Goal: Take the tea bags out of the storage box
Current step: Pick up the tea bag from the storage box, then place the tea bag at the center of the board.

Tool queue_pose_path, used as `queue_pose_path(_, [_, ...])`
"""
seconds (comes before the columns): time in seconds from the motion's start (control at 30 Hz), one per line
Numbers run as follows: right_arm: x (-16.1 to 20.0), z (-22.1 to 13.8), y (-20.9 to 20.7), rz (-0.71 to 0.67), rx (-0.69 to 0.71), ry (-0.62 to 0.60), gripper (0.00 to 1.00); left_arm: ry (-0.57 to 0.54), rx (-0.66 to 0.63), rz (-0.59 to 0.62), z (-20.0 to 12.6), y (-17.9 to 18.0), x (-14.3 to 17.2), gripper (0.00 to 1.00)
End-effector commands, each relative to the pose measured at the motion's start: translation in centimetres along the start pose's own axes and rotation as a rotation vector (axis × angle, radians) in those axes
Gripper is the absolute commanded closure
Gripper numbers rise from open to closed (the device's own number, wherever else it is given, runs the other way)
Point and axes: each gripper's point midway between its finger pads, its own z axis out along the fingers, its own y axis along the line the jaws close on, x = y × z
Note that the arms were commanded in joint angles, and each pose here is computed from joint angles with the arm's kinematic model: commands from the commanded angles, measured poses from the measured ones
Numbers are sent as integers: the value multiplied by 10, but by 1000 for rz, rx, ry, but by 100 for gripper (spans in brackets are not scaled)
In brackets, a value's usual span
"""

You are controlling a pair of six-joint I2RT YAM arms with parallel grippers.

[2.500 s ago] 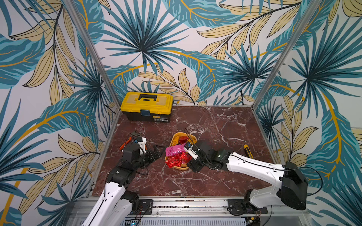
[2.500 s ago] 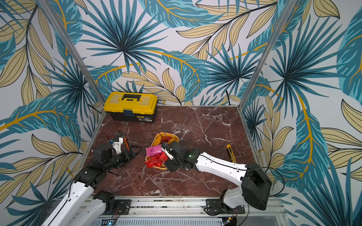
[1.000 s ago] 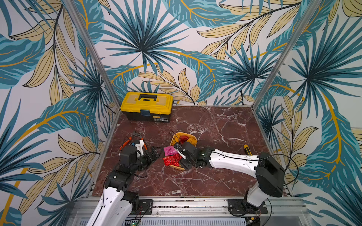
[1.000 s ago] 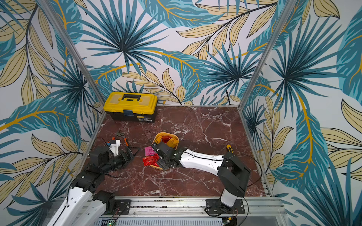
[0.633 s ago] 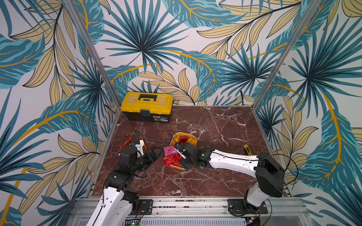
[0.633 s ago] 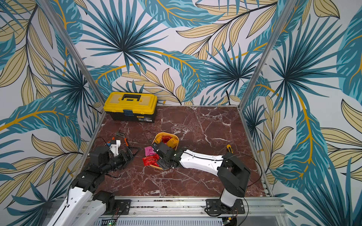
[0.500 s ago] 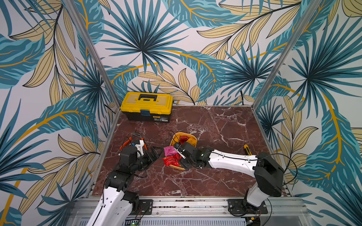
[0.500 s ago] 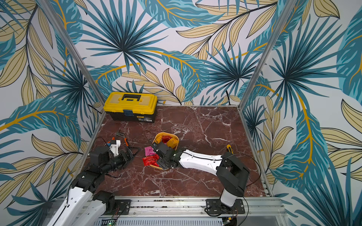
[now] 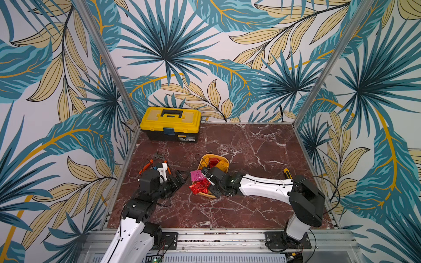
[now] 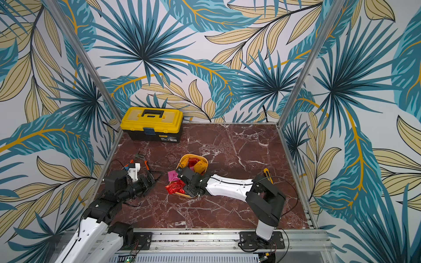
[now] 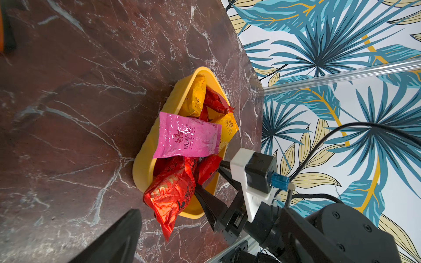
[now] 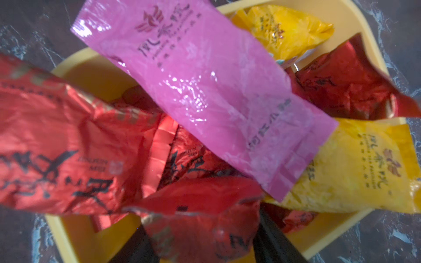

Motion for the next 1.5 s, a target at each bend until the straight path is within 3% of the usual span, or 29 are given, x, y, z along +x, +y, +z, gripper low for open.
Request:
queue_pose_path(0.0, [-7, -14, -2, 12, 0, -38, 40, -10, 12, 7, 0, 1, -1, 0])
queue_pose_path(0.5, [-42, -87, -29, 133, 23, -227, 43, 26, -23, 89, 12, -29, -16, 0])
queue_pose_path(0.87, [-37, -128, -113, 357, 154, -305, 43, 136, -110, 276, 60, -72, -8, 0])
queue_pose_path(1.03, [-5, -121, -182, 580, 244, -240, 43, 179, -230, 410, 76, -82, 1, 0])
queue_pose_path(1.2, [32, -96, -231, 732, 317, -83, 43, 159, -388, 513, 71, -73, -7, 0])
queue_pose_path(1.47, [67, -34, -263, 827, 319, 134, 43, 108, -488, 538, 49, -47, -14, 0])
